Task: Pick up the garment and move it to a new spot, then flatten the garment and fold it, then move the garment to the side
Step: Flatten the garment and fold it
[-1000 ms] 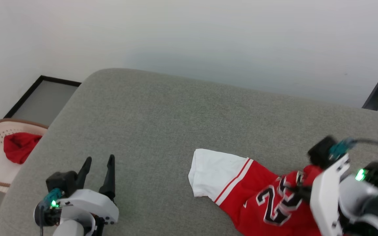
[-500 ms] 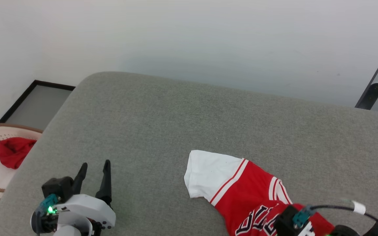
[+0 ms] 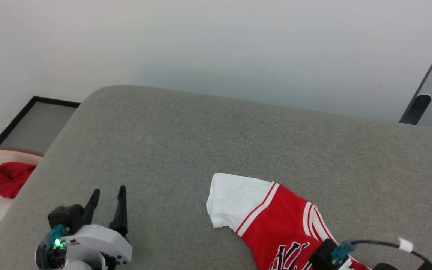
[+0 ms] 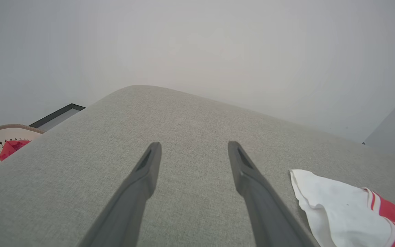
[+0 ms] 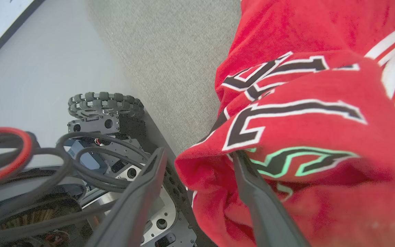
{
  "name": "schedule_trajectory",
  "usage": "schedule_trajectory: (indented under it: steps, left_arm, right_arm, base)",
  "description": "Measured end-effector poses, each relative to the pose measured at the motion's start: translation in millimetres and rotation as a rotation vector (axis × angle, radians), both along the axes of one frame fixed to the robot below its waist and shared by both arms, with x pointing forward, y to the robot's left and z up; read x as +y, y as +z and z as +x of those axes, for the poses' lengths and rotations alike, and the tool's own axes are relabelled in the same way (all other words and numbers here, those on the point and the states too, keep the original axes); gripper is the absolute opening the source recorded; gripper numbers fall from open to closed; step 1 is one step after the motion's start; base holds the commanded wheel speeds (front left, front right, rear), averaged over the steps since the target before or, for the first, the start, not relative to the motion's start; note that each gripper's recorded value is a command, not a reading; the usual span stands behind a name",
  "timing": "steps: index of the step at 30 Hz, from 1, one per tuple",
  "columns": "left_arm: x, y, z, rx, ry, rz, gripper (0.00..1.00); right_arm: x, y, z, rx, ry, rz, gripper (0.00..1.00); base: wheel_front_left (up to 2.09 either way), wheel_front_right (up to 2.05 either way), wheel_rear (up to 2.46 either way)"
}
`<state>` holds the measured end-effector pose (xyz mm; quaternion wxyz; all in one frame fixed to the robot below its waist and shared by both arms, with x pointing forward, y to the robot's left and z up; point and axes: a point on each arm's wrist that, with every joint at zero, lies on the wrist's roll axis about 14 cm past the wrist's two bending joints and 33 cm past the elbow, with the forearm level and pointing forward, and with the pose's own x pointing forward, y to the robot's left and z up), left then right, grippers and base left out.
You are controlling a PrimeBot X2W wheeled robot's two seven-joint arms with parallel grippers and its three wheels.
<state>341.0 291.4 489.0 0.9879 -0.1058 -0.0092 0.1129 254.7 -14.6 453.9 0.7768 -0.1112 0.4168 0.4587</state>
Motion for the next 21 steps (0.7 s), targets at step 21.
schedule_trajectory:
  steps: [21]
  left_arm:
    - [-28.8,7.6,26.5,-0.012,-0.114,0.043,1.0]
  right_arm:
    - [-69.0,77.9,87.0,-0.462,-0.448,0.242,1.0]
  base:
    - [0.0,0.0,0.0]
